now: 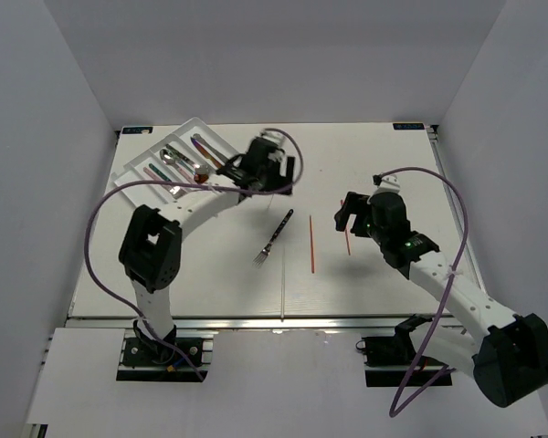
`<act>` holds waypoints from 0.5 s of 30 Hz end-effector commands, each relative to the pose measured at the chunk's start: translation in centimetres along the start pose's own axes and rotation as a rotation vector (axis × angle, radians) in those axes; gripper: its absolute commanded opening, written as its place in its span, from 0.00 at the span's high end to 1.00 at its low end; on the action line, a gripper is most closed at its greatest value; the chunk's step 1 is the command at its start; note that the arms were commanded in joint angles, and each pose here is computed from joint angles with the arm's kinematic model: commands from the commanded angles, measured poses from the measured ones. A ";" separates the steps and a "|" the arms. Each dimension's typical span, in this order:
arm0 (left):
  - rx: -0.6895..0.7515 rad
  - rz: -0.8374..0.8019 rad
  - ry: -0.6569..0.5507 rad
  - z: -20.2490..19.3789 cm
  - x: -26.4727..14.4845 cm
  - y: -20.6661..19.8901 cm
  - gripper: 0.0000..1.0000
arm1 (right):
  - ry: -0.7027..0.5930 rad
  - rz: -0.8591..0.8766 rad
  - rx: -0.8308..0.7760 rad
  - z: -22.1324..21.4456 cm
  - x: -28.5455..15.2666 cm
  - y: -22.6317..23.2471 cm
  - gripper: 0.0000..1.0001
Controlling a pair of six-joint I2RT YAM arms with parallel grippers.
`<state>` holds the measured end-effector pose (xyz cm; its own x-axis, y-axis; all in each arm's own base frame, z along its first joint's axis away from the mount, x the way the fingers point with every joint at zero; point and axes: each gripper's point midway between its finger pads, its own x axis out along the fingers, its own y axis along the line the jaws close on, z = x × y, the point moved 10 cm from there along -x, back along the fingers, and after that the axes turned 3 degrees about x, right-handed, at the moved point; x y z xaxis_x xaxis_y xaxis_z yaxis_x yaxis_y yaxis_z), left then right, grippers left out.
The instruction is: Sort the eating utensils into containers
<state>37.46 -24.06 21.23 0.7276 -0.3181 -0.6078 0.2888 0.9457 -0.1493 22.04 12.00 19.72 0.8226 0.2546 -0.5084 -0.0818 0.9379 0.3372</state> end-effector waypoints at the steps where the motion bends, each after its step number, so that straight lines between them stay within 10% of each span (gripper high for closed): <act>1: 0.215 -0.041 0.115 -3.0 -0.6 -2.0 0.05 | -0.067 0.009 0.034 0.9 -0.1 -0.1 0.11; 15: 0.316 -0.202 0.327 -9.1 2.3 -3.2 0.38 | 0.017 0.067 0.002 0.3 0.9 0.4 0.12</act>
<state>33.08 -26.46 13.46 0.4843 -0.3365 -0.8076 0.5418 0.8401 -0.0251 22.31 12.20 18.74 0.7867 0.2943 -0.5427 -0.1021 0.9290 0.3557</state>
